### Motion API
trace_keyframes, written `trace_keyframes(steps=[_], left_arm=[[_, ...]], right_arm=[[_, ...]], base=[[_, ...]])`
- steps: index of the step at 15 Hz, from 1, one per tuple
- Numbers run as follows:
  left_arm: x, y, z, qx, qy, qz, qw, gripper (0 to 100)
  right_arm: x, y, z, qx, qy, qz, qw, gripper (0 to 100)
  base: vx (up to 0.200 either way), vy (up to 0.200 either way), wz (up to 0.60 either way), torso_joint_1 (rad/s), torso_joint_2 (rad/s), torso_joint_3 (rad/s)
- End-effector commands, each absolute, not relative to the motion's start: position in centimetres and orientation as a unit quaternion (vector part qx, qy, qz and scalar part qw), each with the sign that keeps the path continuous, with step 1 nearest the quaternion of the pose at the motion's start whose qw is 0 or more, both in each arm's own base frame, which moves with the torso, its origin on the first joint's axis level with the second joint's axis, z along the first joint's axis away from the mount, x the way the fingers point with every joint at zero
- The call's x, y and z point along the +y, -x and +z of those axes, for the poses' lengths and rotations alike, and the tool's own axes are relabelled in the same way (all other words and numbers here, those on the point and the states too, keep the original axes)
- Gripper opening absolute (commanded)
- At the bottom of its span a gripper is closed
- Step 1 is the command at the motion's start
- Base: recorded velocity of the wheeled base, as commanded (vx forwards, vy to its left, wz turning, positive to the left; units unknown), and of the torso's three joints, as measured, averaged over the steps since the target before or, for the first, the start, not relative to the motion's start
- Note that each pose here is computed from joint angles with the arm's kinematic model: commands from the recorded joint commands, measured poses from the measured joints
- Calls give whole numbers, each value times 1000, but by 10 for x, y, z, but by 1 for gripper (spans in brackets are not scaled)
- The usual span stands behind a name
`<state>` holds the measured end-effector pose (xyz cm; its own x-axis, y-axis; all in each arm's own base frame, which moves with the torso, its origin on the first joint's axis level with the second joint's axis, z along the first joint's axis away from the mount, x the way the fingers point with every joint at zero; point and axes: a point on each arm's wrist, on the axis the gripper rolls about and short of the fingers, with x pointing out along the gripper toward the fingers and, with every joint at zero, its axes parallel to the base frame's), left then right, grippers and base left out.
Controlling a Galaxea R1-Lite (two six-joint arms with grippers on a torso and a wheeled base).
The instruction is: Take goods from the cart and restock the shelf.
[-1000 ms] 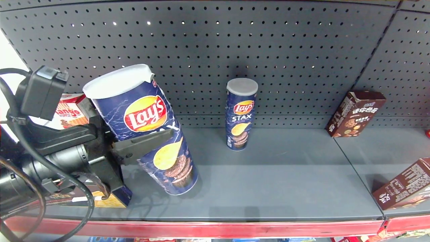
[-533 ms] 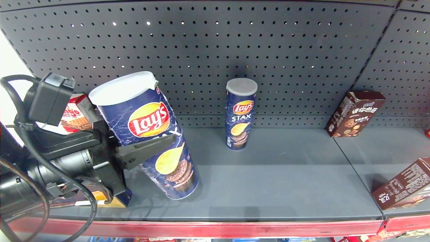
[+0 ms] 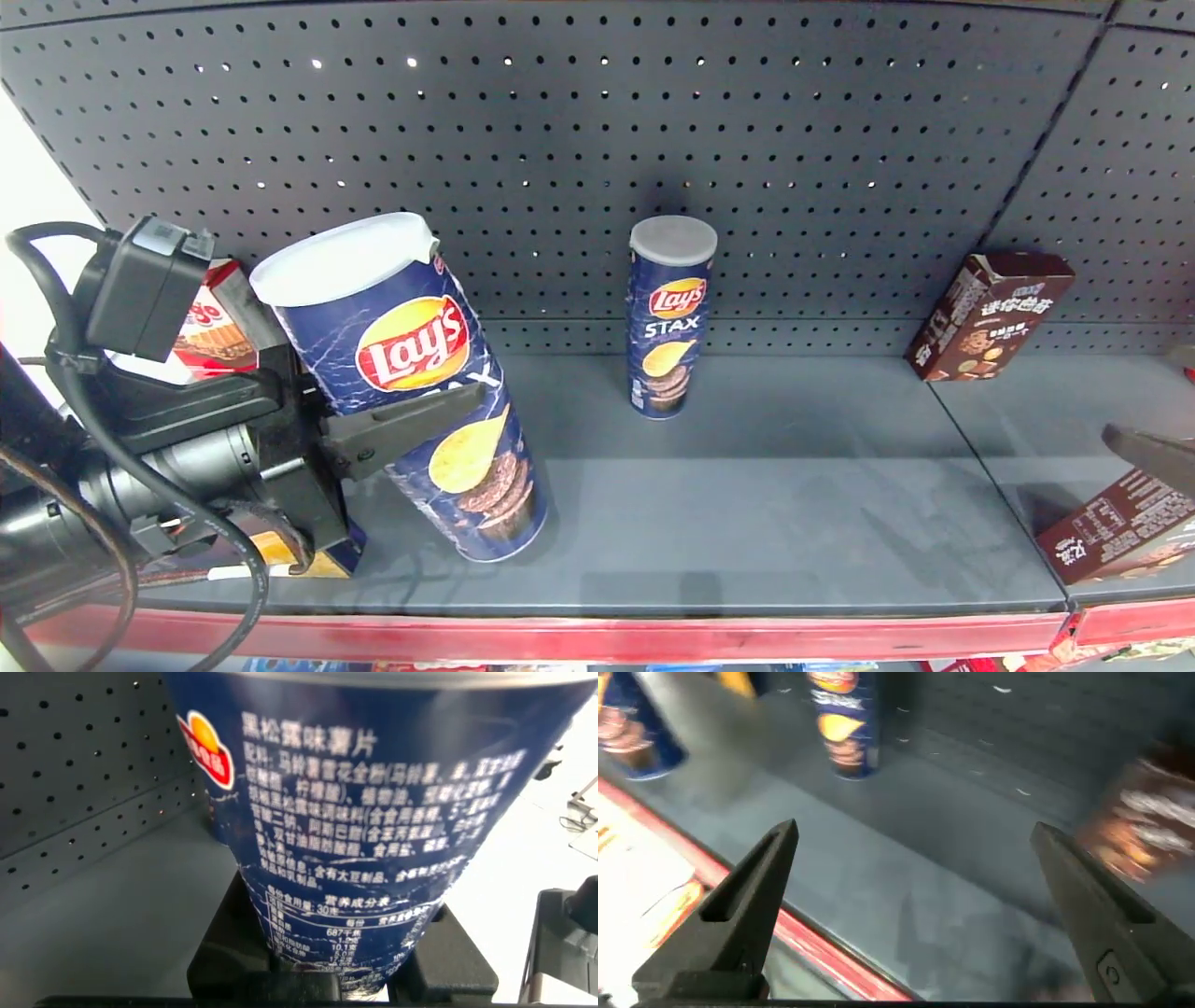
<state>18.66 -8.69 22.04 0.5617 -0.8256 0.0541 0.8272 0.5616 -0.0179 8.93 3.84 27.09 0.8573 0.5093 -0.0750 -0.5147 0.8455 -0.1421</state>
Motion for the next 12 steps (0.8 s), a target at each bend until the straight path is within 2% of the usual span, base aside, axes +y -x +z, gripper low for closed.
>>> trace_keyframes(steps=[1,5,8,12], left_arm=[[-87,-187,221,-21,21,-467,884,0],[-86,-187,220,-18,21,-466,884,0],[-87,-188,219,-15,21,-465,885,0],[-87,-189,217,-12,22,-465,885,0]], right_arm=[[71,-147,274,75,84,319,941,100],[95,-202,277,68,75,371,923,100],[111,-239,273,47,92,374,922,100],[129,-269,262,21,112,429,896,100]], base=[[0,0,0,0,0,0],[0,0,0,0,0,0],[0,0,0,0,0,0],[0,0,0,0,0,0]])
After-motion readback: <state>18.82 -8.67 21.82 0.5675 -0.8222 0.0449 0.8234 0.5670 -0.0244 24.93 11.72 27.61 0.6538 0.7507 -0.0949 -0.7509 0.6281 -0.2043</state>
